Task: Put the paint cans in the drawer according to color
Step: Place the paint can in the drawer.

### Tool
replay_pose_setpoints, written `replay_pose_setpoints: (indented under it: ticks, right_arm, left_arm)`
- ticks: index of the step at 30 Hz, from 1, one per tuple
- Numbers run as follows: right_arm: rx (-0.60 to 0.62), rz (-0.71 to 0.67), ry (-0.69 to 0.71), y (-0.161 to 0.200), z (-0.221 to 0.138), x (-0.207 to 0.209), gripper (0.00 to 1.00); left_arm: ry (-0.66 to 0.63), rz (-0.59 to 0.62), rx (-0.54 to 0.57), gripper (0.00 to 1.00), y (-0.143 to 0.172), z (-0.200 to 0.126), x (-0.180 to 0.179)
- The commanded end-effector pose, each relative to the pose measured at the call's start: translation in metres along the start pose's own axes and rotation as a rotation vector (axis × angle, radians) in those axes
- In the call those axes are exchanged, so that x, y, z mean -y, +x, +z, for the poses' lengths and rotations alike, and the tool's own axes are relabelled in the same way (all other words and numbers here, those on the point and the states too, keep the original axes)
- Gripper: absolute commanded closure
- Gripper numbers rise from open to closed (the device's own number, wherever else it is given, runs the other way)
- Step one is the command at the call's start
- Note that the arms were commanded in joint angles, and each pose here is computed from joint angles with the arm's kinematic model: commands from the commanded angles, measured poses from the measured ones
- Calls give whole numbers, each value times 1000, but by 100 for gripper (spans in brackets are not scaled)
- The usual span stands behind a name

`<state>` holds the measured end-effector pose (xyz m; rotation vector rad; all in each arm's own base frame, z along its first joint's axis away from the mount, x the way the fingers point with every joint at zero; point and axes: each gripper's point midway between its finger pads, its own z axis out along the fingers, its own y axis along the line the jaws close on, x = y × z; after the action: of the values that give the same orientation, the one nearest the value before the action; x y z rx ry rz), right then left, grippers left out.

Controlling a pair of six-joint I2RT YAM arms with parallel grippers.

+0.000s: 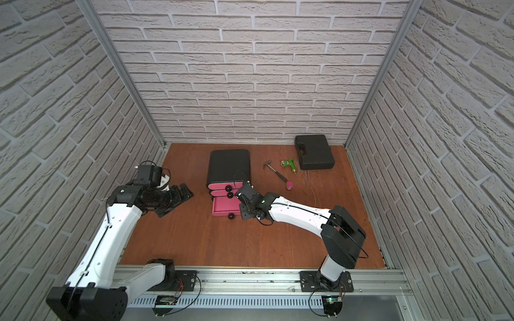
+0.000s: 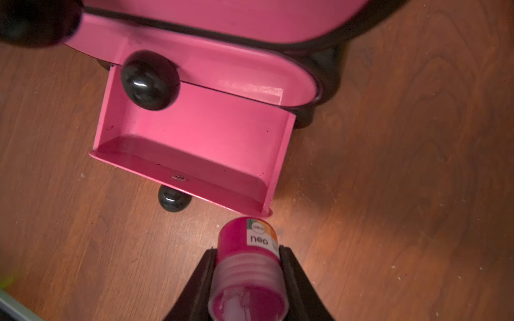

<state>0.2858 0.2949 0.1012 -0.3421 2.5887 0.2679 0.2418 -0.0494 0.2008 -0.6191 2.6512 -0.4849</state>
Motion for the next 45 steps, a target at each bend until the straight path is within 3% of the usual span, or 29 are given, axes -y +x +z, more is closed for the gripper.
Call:
replay_pose_setpoints:
  ticks: [1, 25, 33, 45]
  right_arm:
    - [117, 15, -12, -32, 1, -15, 76]
    - [183, -46, 17, -44, 37, -55, 77]
    - [185, -28, 138, -39, 43, -40, 67]
    - [198, -12, 161, -46, 36, -36, 53]
  left_arm:
    - [9, -13, 0, 1, 4, -2, -1]
    - [-24, -8, -39, 1, 12, 2, -2]
    - [-32, 5, -41, 2, 14, 0, -3]
    - [-40, 8, -27, 2, 11, -2, -2]
